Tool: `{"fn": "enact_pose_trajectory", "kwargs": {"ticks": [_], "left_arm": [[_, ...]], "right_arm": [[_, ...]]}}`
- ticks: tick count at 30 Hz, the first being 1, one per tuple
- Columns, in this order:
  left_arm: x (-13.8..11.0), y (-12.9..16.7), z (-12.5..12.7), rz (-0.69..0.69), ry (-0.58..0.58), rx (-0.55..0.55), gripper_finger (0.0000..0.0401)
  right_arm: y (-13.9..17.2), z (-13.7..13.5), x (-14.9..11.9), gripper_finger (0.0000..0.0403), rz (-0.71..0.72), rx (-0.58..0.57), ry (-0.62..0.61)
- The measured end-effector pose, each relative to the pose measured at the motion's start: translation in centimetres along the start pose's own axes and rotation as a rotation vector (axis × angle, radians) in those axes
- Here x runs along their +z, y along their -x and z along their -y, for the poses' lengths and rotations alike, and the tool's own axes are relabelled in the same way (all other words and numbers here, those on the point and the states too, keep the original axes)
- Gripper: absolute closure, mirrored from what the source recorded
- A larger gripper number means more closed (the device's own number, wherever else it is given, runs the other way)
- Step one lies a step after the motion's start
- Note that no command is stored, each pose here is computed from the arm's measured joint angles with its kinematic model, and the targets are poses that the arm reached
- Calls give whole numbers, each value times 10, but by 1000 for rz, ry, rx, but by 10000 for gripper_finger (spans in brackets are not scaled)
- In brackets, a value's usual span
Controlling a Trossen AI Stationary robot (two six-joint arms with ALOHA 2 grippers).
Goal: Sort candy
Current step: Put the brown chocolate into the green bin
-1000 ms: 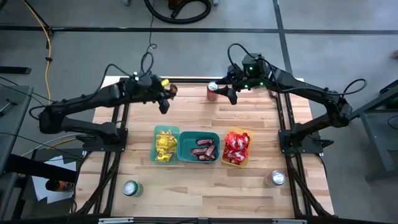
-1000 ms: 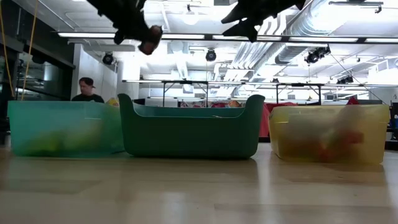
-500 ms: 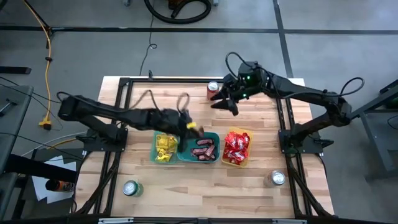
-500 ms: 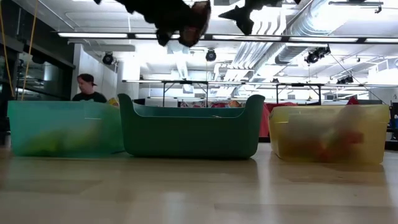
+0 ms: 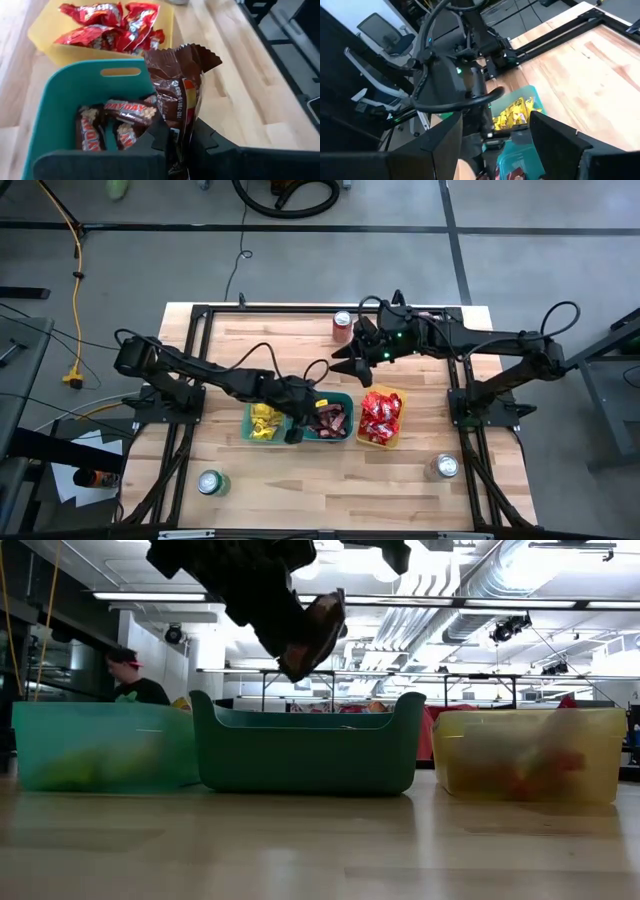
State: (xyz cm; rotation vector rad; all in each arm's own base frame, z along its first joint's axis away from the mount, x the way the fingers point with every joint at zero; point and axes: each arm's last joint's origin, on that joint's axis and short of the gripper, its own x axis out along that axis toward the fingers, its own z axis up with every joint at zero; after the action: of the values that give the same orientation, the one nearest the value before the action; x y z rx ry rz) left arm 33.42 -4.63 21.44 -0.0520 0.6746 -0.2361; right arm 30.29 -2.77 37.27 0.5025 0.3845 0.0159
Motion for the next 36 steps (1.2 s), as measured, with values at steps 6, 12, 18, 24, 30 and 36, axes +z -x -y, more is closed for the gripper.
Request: {"fn": "enact_pose_trajectory", "kwargs": {"ticks": [6, 12, 18, 24, 30, 36], "left_arm": [[0, 4, -1, -4, 55, 59, 340], [-6, 8, -3, -71, 108, 120, 264], [2, 18, -2, -26, 161, 156, 188], [29, 65, 1, 154, 159, 145, 154], [50, 137, -1, 423, 156, 175, 155], [37, 183, -1, 682, 138, 216, 155]], "right_arm": [[1, -3, -1, 176, -7, 7, 15], [14, -6, 2, 176, 16, 16, 82], [35, -9, 8, 176, 54, 15, 119], [48, -10, 11, 176, 91, 6, 154], [49, -10, 11, 176, 104, -28, 156], [49, -10, 11, 176, 104, -28, 145]]}}
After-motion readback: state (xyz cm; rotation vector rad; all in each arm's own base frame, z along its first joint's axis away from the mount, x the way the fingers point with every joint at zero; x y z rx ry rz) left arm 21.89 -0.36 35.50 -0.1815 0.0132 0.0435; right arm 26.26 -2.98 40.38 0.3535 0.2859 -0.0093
